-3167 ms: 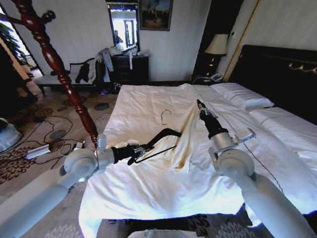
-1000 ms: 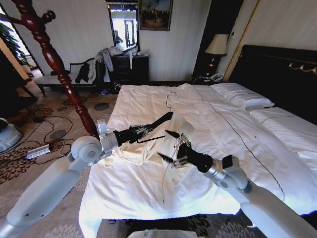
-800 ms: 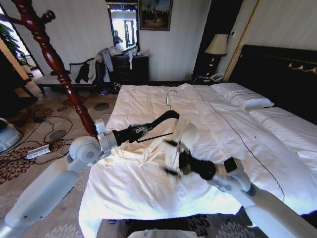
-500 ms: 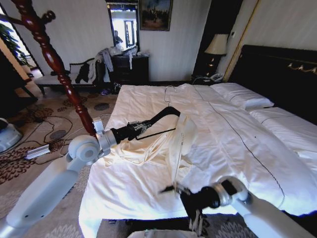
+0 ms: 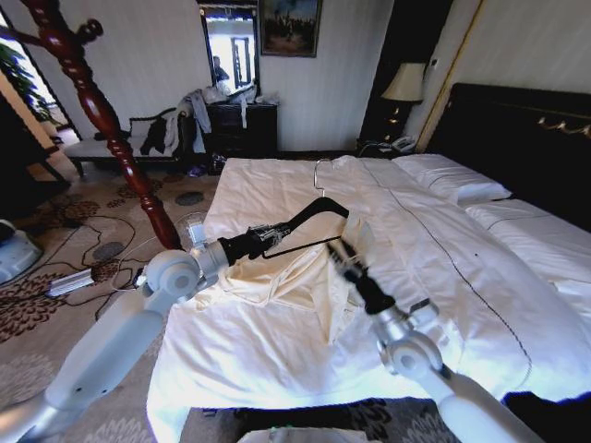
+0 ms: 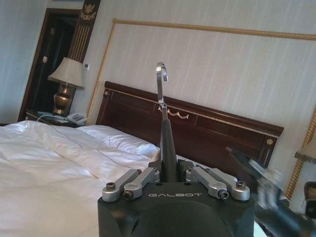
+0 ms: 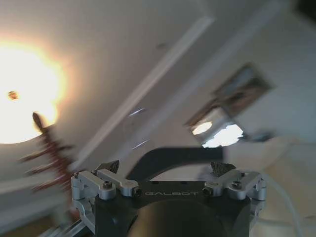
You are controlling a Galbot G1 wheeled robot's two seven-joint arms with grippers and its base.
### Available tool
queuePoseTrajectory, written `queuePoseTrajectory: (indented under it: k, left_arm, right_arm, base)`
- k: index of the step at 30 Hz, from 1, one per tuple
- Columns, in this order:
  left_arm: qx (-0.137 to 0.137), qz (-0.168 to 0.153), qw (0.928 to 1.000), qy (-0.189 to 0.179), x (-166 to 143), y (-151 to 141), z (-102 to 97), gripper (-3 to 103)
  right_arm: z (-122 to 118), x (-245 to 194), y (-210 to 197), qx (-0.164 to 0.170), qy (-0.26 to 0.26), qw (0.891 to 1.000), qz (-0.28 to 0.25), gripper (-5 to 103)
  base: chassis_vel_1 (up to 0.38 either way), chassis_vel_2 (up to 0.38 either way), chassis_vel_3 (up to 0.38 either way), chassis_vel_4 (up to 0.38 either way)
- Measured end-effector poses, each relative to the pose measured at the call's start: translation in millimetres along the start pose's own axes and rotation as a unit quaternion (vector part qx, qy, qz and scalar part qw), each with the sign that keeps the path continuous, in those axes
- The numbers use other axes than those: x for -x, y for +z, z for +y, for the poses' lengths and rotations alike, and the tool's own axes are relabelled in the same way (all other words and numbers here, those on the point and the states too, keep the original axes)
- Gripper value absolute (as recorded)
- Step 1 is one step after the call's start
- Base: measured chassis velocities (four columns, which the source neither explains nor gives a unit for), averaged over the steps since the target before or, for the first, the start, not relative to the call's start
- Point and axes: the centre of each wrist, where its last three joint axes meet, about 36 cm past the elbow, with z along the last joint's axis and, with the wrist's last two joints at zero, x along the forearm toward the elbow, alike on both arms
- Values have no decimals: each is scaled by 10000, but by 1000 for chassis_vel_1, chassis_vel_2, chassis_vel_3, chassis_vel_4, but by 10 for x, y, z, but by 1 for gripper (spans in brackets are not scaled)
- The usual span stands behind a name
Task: Pick up the clothes from the bed and hang them on the clothes hanger.
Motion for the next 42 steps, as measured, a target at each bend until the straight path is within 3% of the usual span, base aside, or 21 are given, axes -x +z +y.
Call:
queuePoseTrajectory:
  k: [1, 5, 6, 10, 21, 25, 27, 31, 33, 35, 37, 42]
  left_arm:
    - [0, 0, 10000, 0, 0, 0, 0, 16]
    - [-6, 18, 10000, 8, 17, 11, 5, 16]
    - [-6, 18, 10000, 8, 17, 11, 5, 16]
    - [-8, 15, 10000, 30, 30, 2, 1, 16]
    - [6, 41, 10000, 47, 37, -1, -12, 16]
    - [2, 33, 10000, 55, 43, 1, -15, 16]
    - [0, 30, 10000, 57, 44, 1, -16, 16]
    - [-1, 13, 10000, 68, 51, -2, -21, 16]
    - [1, 11, 10000, 71, 52, -3, -23, 16]
    - [4, 6, 10000, 73, 52, -5, -24, 16]
    - [6, 4, 10000, 74, 52, -6, -24, 16]
    - [24, -3, 10000, 74, 47, -10, -27, 16]
  right_arm:
    - [0, 0, 0, 0, 0, 10000, 0, 100]
    - [-83, 109, 2, 127, 1039, 9943, -177, 100]
    - [-83, 109, 2, 127, 1039, 9943, -177, 100]
    - [-222, 222, -16, 282, 1840, 9821, -294, 100]
    - [-151, 335, -111, 357, 1812, 9827, -109, 102]
    - [-84, 273, -83, 364, 1763, 9835, 156, 83]
    - [-81, 269, -78, 361, 1773, 9833, 189, 83]
    - [-80, 261, -66, 330, 1837, 9820, 291, 61]
    - [-81, 261, -67, 323, 1841, 9819, 300, 61]
    - [-83, 261, -74, 309, 1833, 9821, 303, 44]
    - [-82, 261, -77, 306, 1822, 9823, 301, 44]
    - [-98, 256, -93, 273, 1562, 9870, 245, 23]
  base:
    - [0, 0, 0, 0]
    - [0, 0, 0, 0]
    - [0, 0, 0, 0]
    - [0, 0, 0, 0]
    - [0, 0, 0, 0]
    - [0, 0, 0, 0]
    - [0, 0, 0, 0]
    - [0, 0, 0, 0]
    - [0, 0, 0, 0]
    - [0, 0, 0, 0]
    - [0, 0, 0, 0]
    - [0, 0, 0, 0]
